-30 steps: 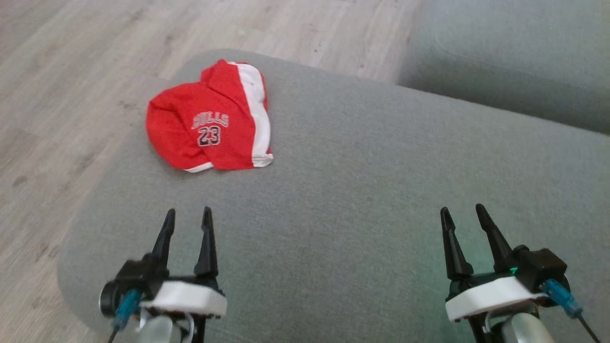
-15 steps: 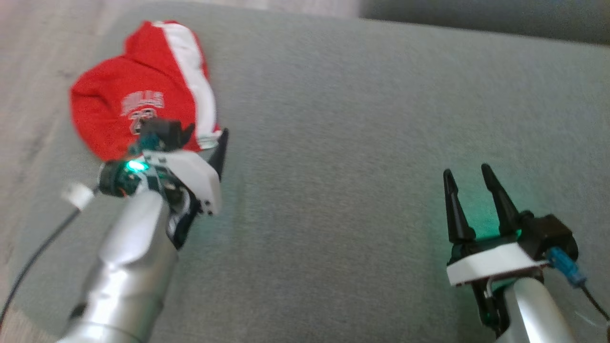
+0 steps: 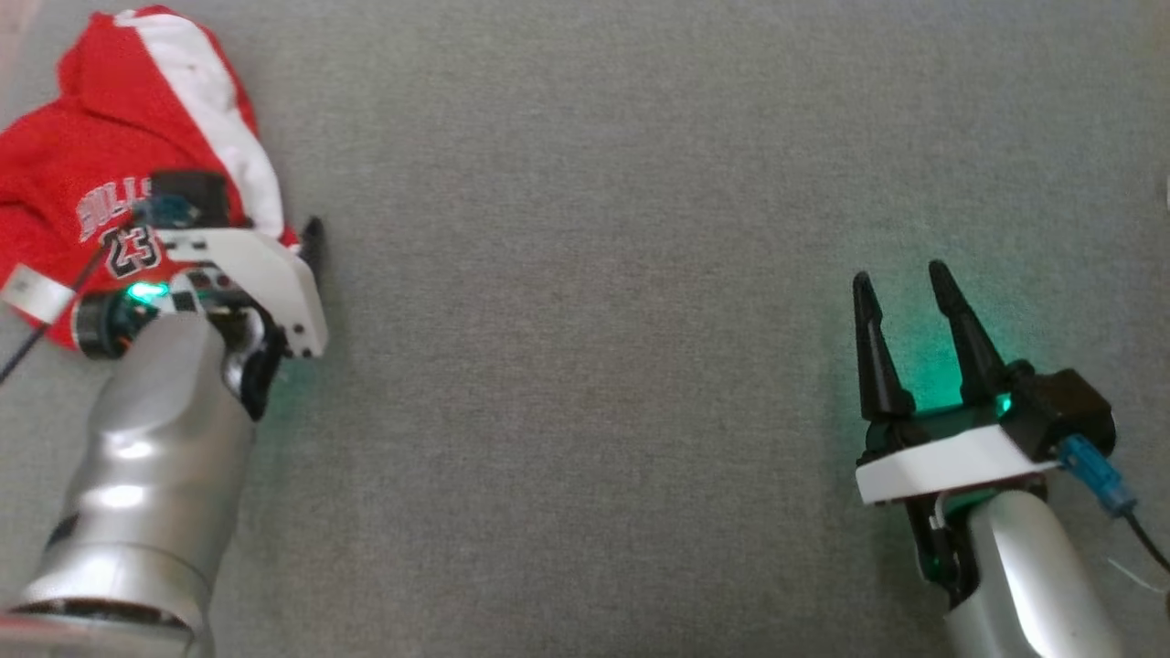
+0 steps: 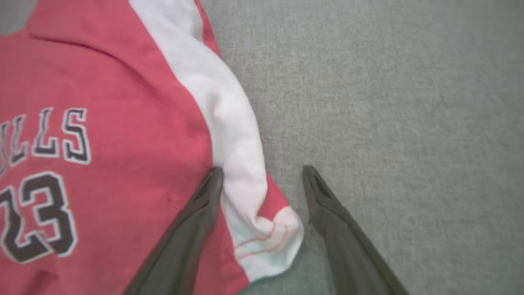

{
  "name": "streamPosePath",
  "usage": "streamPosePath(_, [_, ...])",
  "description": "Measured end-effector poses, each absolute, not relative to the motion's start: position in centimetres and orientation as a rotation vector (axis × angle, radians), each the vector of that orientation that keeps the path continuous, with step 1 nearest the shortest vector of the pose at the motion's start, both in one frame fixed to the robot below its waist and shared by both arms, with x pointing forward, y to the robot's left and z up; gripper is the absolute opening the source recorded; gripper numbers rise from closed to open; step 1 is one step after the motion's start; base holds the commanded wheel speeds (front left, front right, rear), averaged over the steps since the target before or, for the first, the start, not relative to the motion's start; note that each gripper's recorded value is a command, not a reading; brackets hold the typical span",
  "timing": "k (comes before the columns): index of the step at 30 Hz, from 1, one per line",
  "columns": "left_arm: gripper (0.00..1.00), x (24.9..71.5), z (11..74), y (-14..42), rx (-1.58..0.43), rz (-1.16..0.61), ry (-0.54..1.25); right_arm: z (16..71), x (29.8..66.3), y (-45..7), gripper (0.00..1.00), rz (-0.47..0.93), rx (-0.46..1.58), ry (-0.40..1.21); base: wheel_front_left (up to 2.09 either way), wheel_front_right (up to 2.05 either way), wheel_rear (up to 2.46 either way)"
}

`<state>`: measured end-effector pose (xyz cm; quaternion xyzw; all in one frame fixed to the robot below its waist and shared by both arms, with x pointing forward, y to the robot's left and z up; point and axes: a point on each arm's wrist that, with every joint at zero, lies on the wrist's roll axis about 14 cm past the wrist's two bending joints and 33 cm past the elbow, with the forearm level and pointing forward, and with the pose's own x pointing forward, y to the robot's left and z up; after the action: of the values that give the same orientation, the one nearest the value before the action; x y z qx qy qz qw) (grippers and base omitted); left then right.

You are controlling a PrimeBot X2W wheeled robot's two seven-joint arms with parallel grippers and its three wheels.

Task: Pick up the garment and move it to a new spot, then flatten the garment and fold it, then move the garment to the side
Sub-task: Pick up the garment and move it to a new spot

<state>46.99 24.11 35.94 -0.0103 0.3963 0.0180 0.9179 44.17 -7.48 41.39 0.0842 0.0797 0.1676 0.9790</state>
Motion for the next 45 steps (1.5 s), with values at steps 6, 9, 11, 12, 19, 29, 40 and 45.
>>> streamPosePath(6, [0.00,48.0,35.4,24.2,-0.078,0.072,0.817,41.3,44.7,-8.5,1.00,0.307,0.166,0.157,0.00,0.00,0.00])
streamPosePath(9, [0.00,48.3,35.8,24.2,-0.078,0.066,0.786,41.5,44.8,-8.8,1.00,0.300,0.164,0.150,0.00,0.00,0.00])
streamPosePath(11, [0.00,48.6,36.5,24.0,-0.076,0.058,0.741,41.9,44.8,-8.9,1.00,0.296,0.162,0.141,0.00,0.00,0.00])
streamPosePath(12, [0.00,48.8,37.0,23.9,-0.077,0.054,0.708,42.1,44.8,-9.0,1.00,0.295,0.161,0.135,0.00,0.00,0.00])
streamPosePath(19, [0.00,51.5,44.1,19.3,-0.084,-0.079,0.376,44.5,44.4,-9.2,1.00,0.290,0.163,0.082,0.00,0.00,0.00])
streamPosePath(29, [0.00,50.6,52.8,7.1,-0.123,-0.396,0.089,46.7,42.1,-11.1,1.00,0.239,0.184,0.041,0.00,0.00,0.00])
streamPosePath(40, [0.00,44.1,54.6,-6.2,-0.236,-0.768,0.098,47.3,40.4,-14.9,1.00,0.130,0.204,0.025,0.00,0.00,0.00])
streamPosePath(45, [0.00,41.0,54.9,-10.7,-0.266,-0.893,0.120,47.1,39.8,-16.5,1.00,0.083,0.208,0.030,0.00,0.00,0.00])
